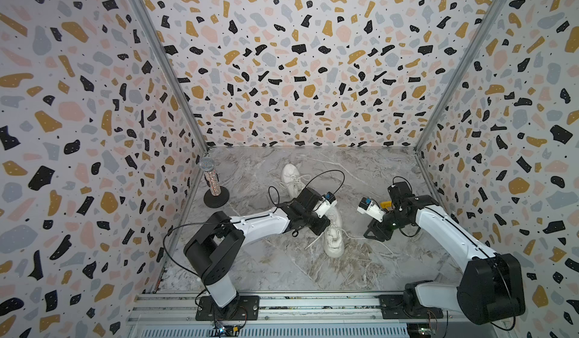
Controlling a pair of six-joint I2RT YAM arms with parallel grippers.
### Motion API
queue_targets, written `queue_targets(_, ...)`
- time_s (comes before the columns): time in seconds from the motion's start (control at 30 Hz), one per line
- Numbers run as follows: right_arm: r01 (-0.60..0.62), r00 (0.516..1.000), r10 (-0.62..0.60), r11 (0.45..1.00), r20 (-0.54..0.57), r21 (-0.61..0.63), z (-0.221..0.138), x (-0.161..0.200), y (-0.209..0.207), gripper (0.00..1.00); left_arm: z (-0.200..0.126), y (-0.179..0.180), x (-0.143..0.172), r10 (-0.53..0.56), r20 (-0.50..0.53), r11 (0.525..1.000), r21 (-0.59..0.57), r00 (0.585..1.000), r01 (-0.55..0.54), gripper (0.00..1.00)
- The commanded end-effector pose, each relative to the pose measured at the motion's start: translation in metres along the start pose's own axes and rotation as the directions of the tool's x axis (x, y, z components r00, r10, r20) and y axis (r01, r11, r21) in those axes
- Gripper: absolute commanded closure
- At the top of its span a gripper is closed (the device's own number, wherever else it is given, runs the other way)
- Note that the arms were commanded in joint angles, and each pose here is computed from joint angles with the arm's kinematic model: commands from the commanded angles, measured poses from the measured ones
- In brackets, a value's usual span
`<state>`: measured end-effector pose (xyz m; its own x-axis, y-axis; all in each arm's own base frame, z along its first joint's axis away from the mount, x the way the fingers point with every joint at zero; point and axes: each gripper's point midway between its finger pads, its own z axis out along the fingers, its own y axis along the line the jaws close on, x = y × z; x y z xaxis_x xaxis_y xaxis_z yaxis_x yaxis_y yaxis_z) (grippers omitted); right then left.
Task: Tie the shoes
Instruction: Wrap the shoelace around the shoelace.
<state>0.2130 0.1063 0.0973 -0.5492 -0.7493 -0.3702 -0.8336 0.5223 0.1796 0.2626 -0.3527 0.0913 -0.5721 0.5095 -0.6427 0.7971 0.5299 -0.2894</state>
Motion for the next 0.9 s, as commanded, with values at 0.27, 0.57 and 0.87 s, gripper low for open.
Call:
queue_targets(0.27, -0.019, 0.946, 0.042, 0.997, -0.321, 0.073, 0.03, 0.067, -0.025, 0.56, -0.004, -0.011, -0.021, 0.023, 0.048, 0.999, 0.047, 0.999, -0.025, 1.0)
queue_targets(0.57, -0.005, 0.924, 0.041, 0.995, -0.38, 0.095, 0.049, 0.082, -0.039, 0.63, -0.002, -0.012, -0.02, 0.02, 0.043, 0.998, 0.057, 0.999, -0.022, 1.0)
queue_targets(0.87, 0.022, 0.921, 0.034, 0.99, -0.389, 0.139, 0.058, 0.088, -0.049, 0.97, -0.002, -0.014, -0.019, 0.02, 0.039, 0.997, 0.068, 0.999, -0.022, 1.0)
